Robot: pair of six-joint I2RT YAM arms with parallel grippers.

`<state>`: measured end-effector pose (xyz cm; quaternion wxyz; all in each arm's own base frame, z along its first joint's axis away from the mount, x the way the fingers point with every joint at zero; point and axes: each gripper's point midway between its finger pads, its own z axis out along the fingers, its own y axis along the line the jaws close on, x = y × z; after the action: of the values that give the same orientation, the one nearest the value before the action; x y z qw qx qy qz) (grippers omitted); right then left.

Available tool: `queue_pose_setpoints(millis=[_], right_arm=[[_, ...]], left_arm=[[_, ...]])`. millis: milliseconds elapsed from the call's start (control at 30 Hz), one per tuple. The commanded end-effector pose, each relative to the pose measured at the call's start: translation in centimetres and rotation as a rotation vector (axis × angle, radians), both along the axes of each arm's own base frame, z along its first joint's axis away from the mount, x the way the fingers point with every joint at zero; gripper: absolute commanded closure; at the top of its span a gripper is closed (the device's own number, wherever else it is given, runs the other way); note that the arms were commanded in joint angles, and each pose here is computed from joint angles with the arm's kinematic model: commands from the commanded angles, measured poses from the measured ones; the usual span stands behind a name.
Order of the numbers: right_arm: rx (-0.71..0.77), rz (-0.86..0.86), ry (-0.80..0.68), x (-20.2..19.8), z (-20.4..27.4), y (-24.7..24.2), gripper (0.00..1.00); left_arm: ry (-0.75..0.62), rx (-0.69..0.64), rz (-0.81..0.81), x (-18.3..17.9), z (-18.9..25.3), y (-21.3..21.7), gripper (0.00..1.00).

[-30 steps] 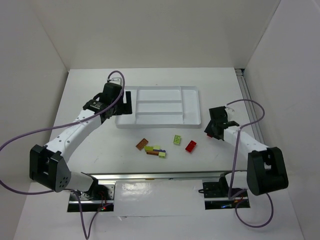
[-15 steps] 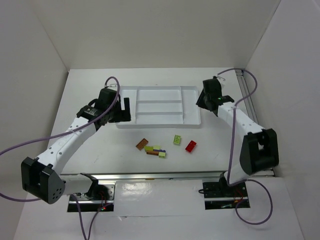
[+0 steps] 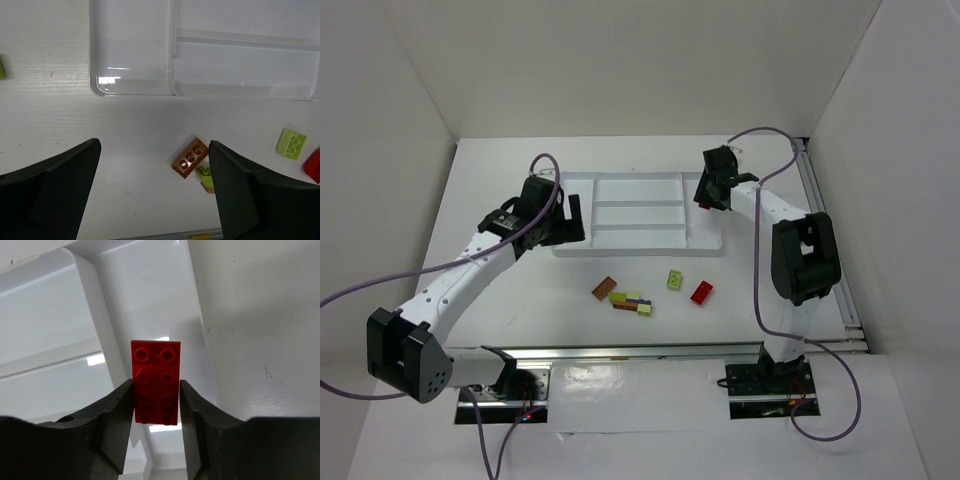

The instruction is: Sort the legos into containers by color

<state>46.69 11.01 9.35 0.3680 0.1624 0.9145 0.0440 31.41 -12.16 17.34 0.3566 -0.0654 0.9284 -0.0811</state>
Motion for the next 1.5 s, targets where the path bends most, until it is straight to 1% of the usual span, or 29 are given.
queue_pose_setpoints(millis=[0, 33, 100, 133, 233, 300, 333, 367, 400, 433, 467, 500, 533, 600, 633, 667, 733, 800, 867, 1067, 1167, 1200, 1267, 1300, 1333, 1367, 1400, 1433, 1467], right_arm=[[0.011, 0.015, -0.079, 2.1, 2.3, 0.9, 0.49], [0.014, 0.015, -0.092, 2.4, 2.9, 1.0, 0.31], [0.014, 0.015, -0.093, 2.4, 2.9, 1.0, 0.23], [0.009, 0.023, -0.123, 2.3, 4.4, 1.2, 0.19], [-0.008, 0.033, -0.144, 1.3, 5.6, 1.5, 0.18], [-0.037, 0.056, -0.179, -0.1, 7.7, 1.7, 0.22], [-0.053, 0.072, -0.143, -1.9, 6.4, 1.9, 0.23], [-0.057, 0.079, -0.169, -3.3, 7.9, 1.7, 0.23], [-0.065, 0.092, -0.144, -4.9, 7.3, 1.6, 0.23], [-0.075, 0.094, -0.077, -7.3, 4.9, 1.2, 0.23], [-0.082, 0.079, -0.085, -9.5, 5.7, 0.8, 0.23], [-0.065, 0.070, -0.067, -11.2, 5.1, 0.8, 0.23], [-0.044, 0.051, -0.007, -13.8, 2.7, 0.5, 0.20], [0.005, 0.066, 0.001, -17.3, 2.7, 1.2, 0.12], [0.028, 0.032, 0.045, -19.1, 1.1, 1.0, 0.12], [0.044, 0.047, 0.070, -20.6, 0.5, 1.6, 0.12], [0.097, 0.046, 0.088, -22.3, -0.2, 2.2, 0.12], [0.115, 0.085, 0.162, -24.3, -2.3, 2.9, 0.12], [0.139, 0.082, 0.186, -24.6, -3.2, 3.3, 0.12], [0.076, 0.099, 0.288, -24.9, -5.9, 3.6, 0.12], [0.067, 0.091, 0.300, -24.8, -6.5, 3.8, 0.22], [0.061, 0.075, 0.305, -24.7, -6.8, 3.7, 0.27], [0.053, 0.071, 0.309, -24.9, -6.8, 3.7, 0.35], [0.064, 0.073, 0.292, -24.6, -6.3, 3.9, 0.39], [0.043, 0.058, 0.276, -24.5, -5.7, 3.3, 0.48], [0.044, 0.052, 0.249, -23.9, -4.8, 3.4, 0.52], [0.043, 0.045, 0.226, -23.5, -4.0, 3.3, 0.55], [0.017, 0.036, 0.180, -22.9, -2.7, 2.7, 0.55], [0.002, 0.049, 0.127, -21.9, -0.8, 2.7, 0.58]], left_arm=[[-0.014, -0.004, 0.005, 0.9, 0.2, -0.4, 0.00], [-0.011, -0.010, -0.001, 0.9, 0.2, -0.6, 0.00], [-0.009, -0.017, -0.007, 1.0, 0.3, -0.8, 0.00], [0.001, -0.013, -0.007, 1.1, -0.1, -0.8, 0.00], [0.003, -0.012, -0.007, 1.3, -0.1, -0.9, 0.00], [-0.007, -0.016, -0.007, 1.5, 0.3, -1.0, 0.00], [-0.007, -0.016, -0.007, 1.5, 0.3, -1.0, 0.00], [-0.007, -0.016, -0.007, 1.5, 0.3, -1.0, 0.00], [-0.011, -0.007, 0.002, 1.6, 0.4, -0.8, 0.00], [-0.025, -0.003, 0.010, 1.6, 0.7, -0.6, 0.00], [-0.025, -0.003, 0.010, 1.6, 0.7, -0.5, 0.00], [-0.042, -0.010, 0.010, 1.7, 1.2, -0.6, 0.00], [-0.043, -0.004, 0.004, 1.7, 1.2, -0.6, 0.00], [-0.049, -0.009, -0.020, 1.7, 1.3, -1.1, 0.00], [-0.050, -0.003, -0.027, 1.7, 1.3, -1.1, 0.00], [-0.040, 0.001, -0.027, 1.8, 0.9, -1.1, 0.00], [-0.010, 0.021, -0.021, 1.6, 0.1, -0.9, 0.00], [0.002, 0.020, -0.014, 1.6, 0.0, -0.9, 0.00], [-0.005, 0.010, -0.008, 1.8, 0.4, -1.0, 0.00], [-0.016, 0.012, -0.016, 2.0, 0.8, -1.1, 0.00], [-0.016, 0.012, -0.016, 2.0, 0.8, -1.1, 0.00], [-0.016, 0.012, -0.016, 2.0, 0.8, -1.1, 0.00], [-0.016, 0.012, -0.016, 2.0, 0.8, -1.1, 0.00], [-0.016, 0.012, -0.016, 2.0, 0.8, -1.1, 0.00], [-0.016, 0.012, -0.016, 2.0, 0.8, -1.1, 0.00], [-0.016, 0.012, -0.016, 2.0, 0.8, -1.1, 0.00], [-0.019, 0.019, -0.009, 2.0, 0.8, -0.9, 0.00], [-0.019, 0.019, -0.009, 2.0, 0.8, -0.9, 0.00], [-0.003, 0.036, -0.001, 1.7, 0.3, -0.5, 0.00]])
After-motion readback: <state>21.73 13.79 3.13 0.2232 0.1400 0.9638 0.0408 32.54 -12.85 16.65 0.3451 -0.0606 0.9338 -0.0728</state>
